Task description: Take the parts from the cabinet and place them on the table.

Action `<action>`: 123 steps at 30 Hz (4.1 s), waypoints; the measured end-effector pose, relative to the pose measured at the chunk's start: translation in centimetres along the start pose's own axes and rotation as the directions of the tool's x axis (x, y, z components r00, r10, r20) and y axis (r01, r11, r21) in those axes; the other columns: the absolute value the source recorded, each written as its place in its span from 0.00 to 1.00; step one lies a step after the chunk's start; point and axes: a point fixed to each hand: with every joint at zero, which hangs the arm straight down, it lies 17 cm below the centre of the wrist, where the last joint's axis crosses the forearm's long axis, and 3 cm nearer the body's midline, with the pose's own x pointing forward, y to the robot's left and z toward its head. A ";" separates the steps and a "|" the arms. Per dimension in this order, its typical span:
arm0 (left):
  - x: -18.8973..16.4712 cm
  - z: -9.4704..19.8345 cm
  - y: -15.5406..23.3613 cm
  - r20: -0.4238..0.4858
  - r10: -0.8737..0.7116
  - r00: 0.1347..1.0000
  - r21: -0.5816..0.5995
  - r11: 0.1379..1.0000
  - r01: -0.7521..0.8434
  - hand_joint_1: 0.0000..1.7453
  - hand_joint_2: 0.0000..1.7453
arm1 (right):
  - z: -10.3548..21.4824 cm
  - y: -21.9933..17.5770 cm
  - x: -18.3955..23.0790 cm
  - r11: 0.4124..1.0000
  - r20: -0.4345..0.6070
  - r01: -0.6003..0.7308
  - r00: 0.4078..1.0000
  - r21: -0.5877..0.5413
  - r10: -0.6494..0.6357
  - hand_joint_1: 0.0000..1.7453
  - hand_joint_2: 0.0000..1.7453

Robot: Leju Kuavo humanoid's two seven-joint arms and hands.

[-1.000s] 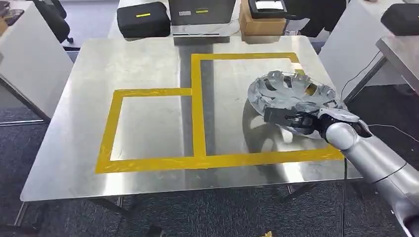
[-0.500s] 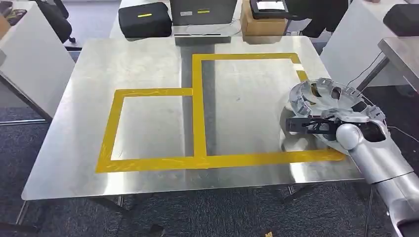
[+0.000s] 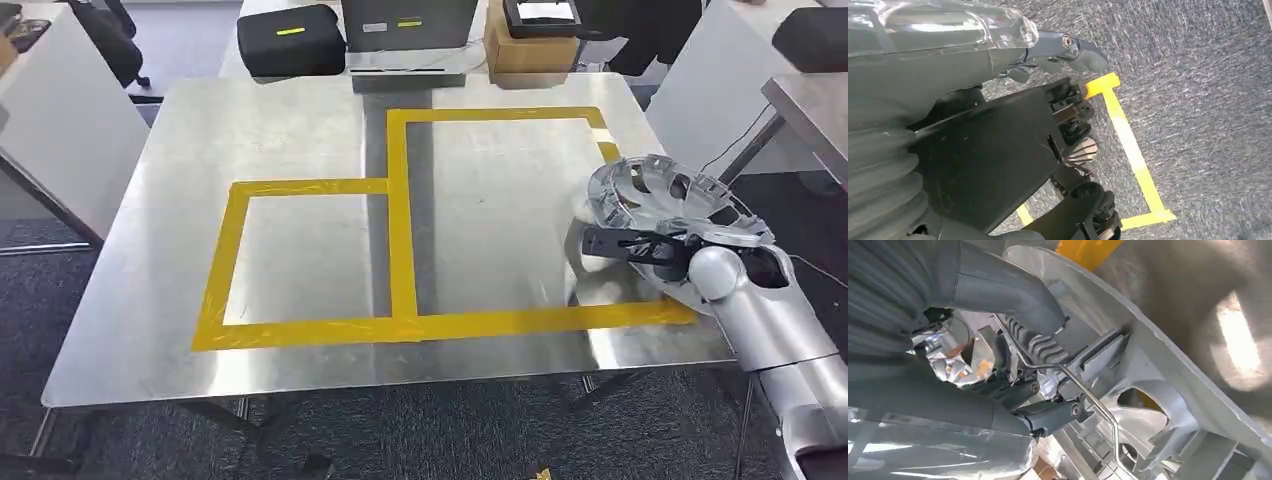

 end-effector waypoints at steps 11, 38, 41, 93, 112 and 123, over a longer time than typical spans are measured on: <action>0.1 0.0 0.0 0.001 -0.008 1.000 0.000 1.000 0.008 0.00 1.00 | 0.6 0.3 2.5 0.998 0.085 0.044 0.995 0.044 -0.048 1.00 1.00; 0.0 -0.1 1.1 0.007 0.011 1.000 0.027 1.000 -0.012 0.00 1.00 | 28.1 -3.3 36.7 0.989 0.893 -0.022 0.432 0.149 -0.125 1.00 1.00; -0.1 -0.1 1.1 0.004 0.011 1.000 0.030 0.999 -0.011 0.00 1.00 | 27.8 -2.4 36.8 0.992 0.890 -0.059 0.449 0.116 -0.077 1.00 1.00; -1.0 0.0 1.2 -0.013 0.012 1.000 0.034 0.999 -0.012 0.00 1.00 | 19.0 -4.5 30.2 0.998 0.758 0.046 0.649 0.052 -0.069 1.00 1.00; -1.2 0.0 1.1 -0.018 0.013 1.000 0.034 0.999 -0.012 0.00 1.00 | 17.2 -4.9 28.4 0.993 0.720 0.085 0.685 0.077 -0.114 1.00 1.00; -1.3 0.1 1.1 -0.019 0.013 1.000 0.033 0.999 -0.012 0.00 1.00 | 15.6 -5.3 26.7 0.990 0.683 0.115 0.716 0.084 -0.141 1.00 1.00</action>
